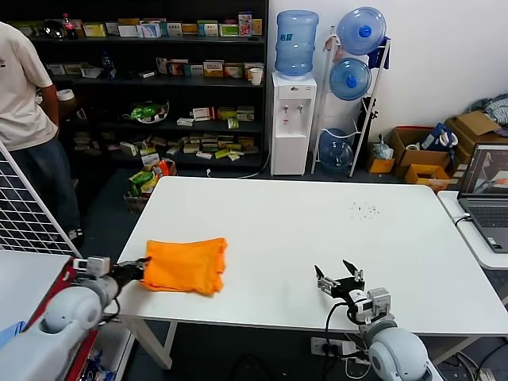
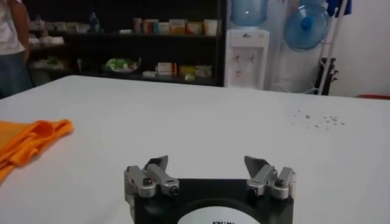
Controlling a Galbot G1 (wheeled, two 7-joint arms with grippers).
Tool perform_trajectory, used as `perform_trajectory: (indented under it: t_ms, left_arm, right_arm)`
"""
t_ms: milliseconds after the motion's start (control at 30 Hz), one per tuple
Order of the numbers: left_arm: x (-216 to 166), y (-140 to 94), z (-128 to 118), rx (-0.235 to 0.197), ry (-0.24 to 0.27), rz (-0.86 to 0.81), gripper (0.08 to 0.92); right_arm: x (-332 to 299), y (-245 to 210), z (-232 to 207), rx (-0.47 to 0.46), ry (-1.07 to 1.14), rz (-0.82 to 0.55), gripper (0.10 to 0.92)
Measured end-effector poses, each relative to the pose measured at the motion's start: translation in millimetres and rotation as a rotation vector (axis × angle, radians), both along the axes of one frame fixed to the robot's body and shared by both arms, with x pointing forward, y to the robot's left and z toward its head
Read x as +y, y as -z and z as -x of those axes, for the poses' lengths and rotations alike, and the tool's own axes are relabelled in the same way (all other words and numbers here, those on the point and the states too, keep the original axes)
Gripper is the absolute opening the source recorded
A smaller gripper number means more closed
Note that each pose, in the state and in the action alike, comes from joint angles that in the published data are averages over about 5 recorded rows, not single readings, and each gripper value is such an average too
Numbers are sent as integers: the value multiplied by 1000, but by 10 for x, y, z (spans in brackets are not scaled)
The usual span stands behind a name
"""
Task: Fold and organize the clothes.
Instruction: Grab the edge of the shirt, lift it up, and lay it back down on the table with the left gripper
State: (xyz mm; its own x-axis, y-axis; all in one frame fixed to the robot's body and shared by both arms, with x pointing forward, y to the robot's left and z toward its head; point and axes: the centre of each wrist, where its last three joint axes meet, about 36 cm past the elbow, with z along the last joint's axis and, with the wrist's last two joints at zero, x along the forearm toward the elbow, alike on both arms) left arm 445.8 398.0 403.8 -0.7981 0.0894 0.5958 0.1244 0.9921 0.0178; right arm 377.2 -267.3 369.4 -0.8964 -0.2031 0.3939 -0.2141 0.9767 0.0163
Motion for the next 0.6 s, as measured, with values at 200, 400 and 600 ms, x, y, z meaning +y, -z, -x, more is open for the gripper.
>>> perform_trajectory:
  t_ms: [200,400,600]
  left_arm:
    - [561,-327,-68,-54,-30,-228,115]
    - [975,-702,-147,-106,-31,-440,115]
    - [1223,-1043,-199,-143,-33,-570,115]
  right_arm:
    - [41,15,-55,-8,-12,0,823]
    - [55,29,-83,-14,-17,1,823]
    - [42,43,-97,-16,-16,9,823]
